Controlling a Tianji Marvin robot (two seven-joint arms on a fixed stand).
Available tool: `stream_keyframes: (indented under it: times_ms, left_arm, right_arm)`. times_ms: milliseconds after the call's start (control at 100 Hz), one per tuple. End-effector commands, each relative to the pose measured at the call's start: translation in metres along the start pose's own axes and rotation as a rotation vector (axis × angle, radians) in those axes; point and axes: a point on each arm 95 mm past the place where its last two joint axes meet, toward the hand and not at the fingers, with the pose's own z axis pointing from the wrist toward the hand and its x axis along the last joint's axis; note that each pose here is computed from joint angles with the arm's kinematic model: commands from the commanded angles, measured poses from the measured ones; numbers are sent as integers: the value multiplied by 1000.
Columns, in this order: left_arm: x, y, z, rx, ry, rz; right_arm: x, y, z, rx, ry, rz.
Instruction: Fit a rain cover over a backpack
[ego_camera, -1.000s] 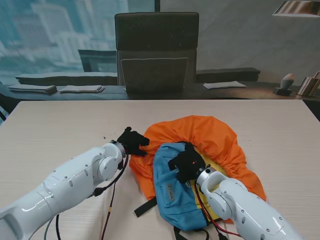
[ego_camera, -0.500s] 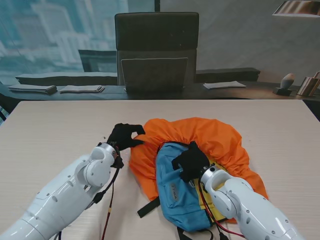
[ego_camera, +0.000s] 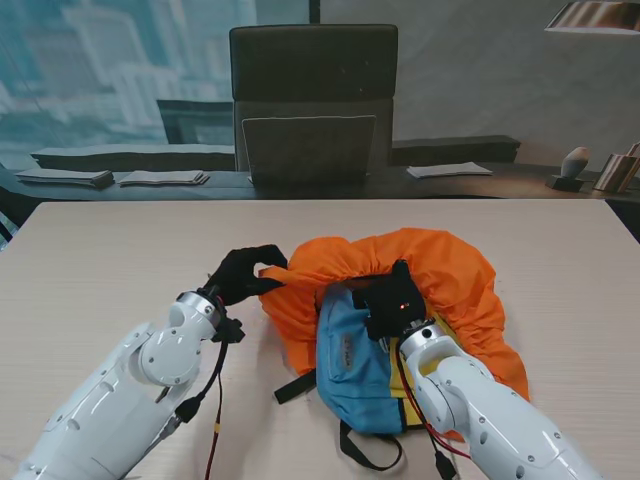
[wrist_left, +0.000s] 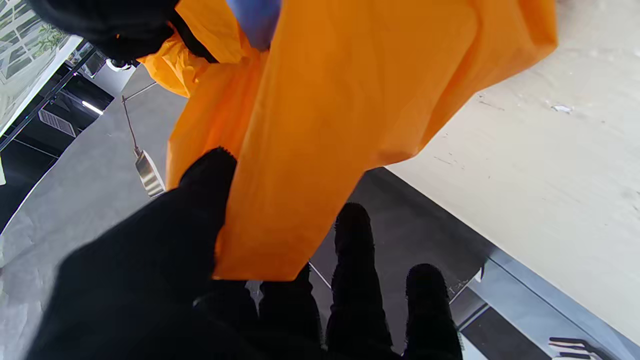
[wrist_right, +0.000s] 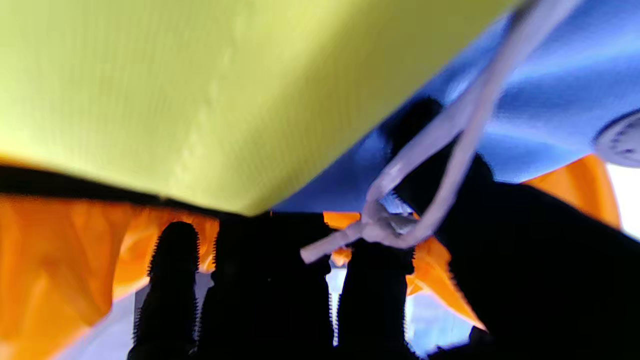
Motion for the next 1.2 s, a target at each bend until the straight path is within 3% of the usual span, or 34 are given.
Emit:
stream_keyframes:
  times_ms: [0,130,240,510,670,800,1050,1190]
  left_arm:
    - [4,-1,-2,-22,8,-1]
    - [3,0,-3,-67,-18,-10]
    - [3,3,-3,-82,-43,-74]
    - [16,5,-3,-79,-57,-214]
    - [19,3,-6,-95,-81,-204]
    - [7,3,-7,-139,-143,-84]
    - [-5,9,-6,-160,-206,-59]
    - [-5,11,-5,-162,-208,-61]
  right_arm:
    - [0,17,14,-56,-15,1]
    - [-2,29,24,-174,-58,-4]
    - [-8,28,36,-213,-83,-63]
    - [-8,14,50,-172,-168,-152]
    - [1,6,52,-111,-287,-70]
    - [4,1,48,-73,-258,-48]
    - [2,12,24,-36,-184,127]
    - [-2,23,1,-21,-113,168]
